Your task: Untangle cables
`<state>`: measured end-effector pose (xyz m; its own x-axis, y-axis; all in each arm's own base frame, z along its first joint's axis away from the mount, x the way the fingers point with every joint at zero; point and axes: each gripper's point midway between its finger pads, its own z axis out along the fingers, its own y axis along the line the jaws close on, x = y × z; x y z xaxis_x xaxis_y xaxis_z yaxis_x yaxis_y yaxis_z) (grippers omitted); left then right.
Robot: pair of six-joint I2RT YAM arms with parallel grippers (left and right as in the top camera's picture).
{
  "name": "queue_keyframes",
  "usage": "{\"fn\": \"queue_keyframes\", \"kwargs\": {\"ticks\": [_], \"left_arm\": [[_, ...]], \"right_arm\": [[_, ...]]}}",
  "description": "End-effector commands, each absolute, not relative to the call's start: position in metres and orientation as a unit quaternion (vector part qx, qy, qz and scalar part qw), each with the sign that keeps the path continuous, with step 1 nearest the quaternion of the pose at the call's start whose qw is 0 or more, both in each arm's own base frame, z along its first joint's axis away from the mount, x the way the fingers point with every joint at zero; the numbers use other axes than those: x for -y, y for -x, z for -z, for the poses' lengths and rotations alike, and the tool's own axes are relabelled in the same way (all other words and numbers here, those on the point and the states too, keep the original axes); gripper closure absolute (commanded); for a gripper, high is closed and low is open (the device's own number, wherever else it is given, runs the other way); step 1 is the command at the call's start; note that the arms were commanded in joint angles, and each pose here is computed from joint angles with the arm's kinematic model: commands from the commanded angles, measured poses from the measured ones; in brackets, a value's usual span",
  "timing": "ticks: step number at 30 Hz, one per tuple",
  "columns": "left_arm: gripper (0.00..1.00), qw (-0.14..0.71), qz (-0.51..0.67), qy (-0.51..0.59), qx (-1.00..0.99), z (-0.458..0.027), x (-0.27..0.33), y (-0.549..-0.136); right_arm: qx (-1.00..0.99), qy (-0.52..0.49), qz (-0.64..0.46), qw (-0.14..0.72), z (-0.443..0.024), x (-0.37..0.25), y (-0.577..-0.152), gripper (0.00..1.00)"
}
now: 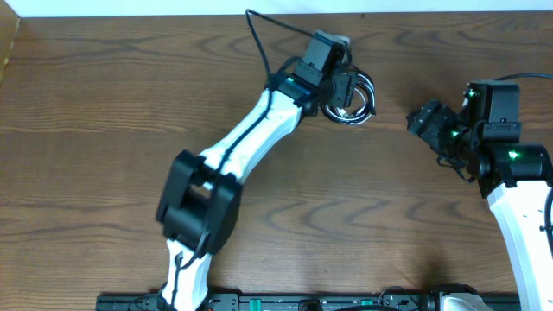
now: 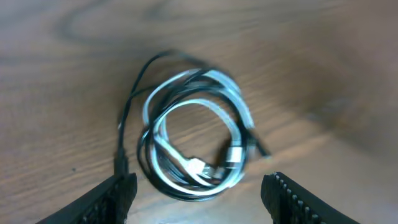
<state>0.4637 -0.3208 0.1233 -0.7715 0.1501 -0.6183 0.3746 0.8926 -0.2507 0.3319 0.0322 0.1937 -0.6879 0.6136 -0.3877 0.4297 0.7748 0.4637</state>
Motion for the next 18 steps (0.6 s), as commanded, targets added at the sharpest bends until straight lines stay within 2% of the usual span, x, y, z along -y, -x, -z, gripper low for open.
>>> {"fn": "queue_keyframes", "kwargs": {"ticks": [1, 9, 18], "left_arm": [[0.32, 0.296, 0.141, -0.084, -0.941, -0.087, 0.306, -0.477], [0.48, 0.273, 0.122, -0.053, -0.953, -0.051, 0.301, -0.477], [0.50, 0.238, 0.108, -0.029, -0.965, -0.008, 0.303, -0.468]], "right_arm": [[-0.909, -0.273, -0.146, 0.279, -0.196, -0.025, -0.328, 0.19], [-0.914, -0.266, -0.135, 0.274, -0.193, -0.023, -0.325, 0.20], [-0.920, -0.253, -0.124, 0.273, -0.191, -0.021, -0.323, 0.20]]}}
